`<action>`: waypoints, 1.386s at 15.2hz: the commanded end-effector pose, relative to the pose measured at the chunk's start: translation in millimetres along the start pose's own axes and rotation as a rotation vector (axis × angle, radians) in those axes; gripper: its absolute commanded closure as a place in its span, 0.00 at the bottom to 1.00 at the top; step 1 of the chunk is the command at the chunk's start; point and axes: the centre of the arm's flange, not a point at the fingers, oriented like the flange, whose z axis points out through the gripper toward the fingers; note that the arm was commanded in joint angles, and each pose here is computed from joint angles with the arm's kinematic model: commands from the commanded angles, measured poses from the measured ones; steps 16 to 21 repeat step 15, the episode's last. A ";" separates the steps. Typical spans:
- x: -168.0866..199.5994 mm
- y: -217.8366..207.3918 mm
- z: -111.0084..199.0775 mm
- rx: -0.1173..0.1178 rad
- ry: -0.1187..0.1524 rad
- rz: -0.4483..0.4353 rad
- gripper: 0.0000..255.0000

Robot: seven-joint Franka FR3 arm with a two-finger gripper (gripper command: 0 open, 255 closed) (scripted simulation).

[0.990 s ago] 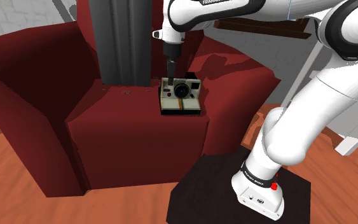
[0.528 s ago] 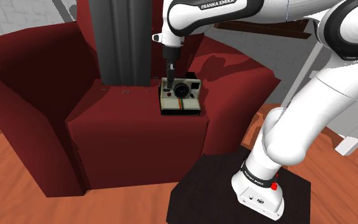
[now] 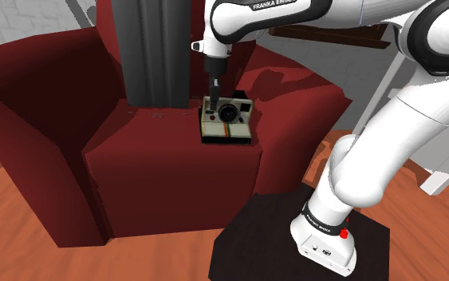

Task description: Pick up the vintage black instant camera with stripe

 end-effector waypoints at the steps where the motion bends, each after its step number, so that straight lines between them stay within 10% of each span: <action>1: 0.5 -0.1 -10.8 -0.001 0.002 0.000 1.00; 21: -0.3 -1.2 -74.9 -0.001 0.002 0.000 1.00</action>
